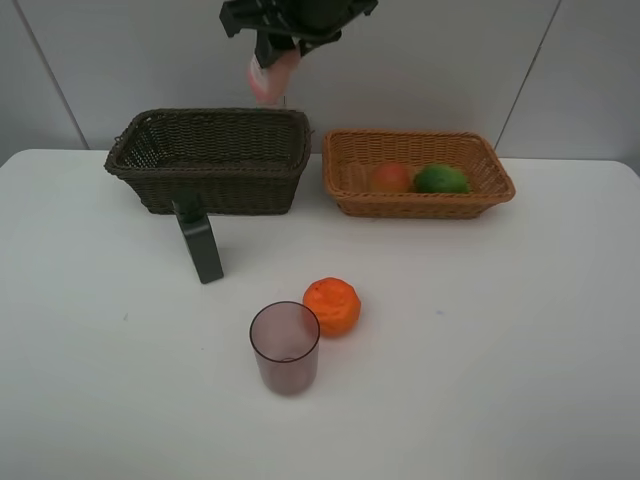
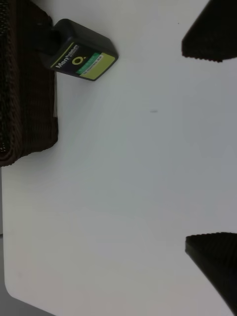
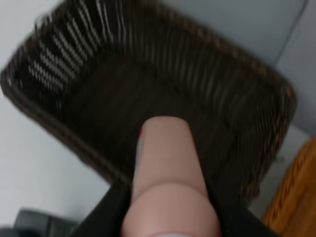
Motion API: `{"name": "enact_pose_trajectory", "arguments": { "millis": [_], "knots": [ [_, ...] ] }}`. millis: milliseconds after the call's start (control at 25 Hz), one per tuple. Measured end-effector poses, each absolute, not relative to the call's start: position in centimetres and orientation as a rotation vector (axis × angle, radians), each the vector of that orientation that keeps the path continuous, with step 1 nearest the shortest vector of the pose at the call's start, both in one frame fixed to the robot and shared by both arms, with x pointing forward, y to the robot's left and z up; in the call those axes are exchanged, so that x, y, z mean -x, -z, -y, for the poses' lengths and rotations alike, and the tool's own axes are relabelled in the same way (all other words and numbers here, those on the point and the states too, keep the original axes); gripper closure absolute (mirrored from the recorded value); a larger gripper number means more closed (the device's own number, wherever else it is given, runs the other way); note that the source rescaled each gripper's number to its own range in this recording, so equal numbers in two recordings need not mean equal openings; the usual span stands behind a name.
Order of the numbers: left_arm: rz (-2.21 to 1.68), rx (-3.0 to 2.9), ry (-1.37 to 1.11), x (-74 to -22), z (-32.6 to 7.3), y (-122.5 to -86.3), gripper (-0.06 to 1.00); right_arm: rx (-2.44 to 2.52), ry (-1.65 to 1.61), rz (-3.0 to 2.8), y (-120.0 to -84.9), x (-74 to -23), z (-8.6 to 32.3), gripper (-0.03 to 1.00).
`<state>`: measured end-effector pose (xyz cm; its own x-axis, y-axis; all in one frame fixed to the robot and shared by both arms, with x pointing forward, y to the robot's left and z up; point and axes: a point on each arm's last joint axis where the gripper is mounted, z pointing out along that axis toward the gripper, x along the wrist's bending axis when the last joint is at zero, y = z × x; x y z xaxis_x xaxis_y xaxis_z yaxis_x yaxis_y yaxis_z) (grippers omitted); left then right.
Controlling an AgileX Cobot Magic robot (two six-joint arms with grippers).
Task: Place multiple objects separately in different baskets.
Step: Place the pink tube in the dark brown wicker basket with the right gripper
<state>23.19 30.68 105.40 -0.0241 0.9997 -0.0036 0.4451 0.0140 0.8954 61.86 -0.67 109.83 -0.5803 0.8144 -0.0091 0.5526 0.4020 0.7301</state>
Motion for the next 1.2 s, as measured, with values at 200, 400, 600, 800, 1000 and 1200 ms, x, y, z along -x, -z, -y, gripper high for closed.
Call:
{"name": "enact_pose_trajectory", "arguments": {
  "millis": [200, 400, 600, 800, 1000, 1200],
  "knots": [
    [-1.563, -1.523, -0.965, -23.2, -30.7, -105.4, 0.04, -1.138, -1.083, -2.24, -106.8, -63.9, -1.0, 0.97],
    [-1.563, -1.523, -0.965, -23.2, -30.7, -105.4, 0.04, -1.134, -1.067, -2.254, -102.5, -65.3, -2.1, 0.97],
    [-1.563, -1.523, -0.965, -23.2, -30.7, -105.4, 0.04, -1.138, -1.046, -2.273, -99.0, -66.2, -2.8, 0.97],
    [-1.563, -1.523, -0.965, -23.2, -30.7, -105.4, 0.04, -1.13, -1.059, -2.268, -96.9, -66.7, -3.3, 0.97],
    [-1.563, -1.523, -0.965, -23.2, -30.7, -105.4, 0.04, -1.116, -1.042, -2.273, -95.3, -67.1, -3.4, 0.97],
    [-1.563, -1.523, -0.965, -23.2, -30.7, -105.4, 0.04, -1.112, -1.038, -2.263, -95.3, -67.4, -3.0, 0.95]
  ]
}}
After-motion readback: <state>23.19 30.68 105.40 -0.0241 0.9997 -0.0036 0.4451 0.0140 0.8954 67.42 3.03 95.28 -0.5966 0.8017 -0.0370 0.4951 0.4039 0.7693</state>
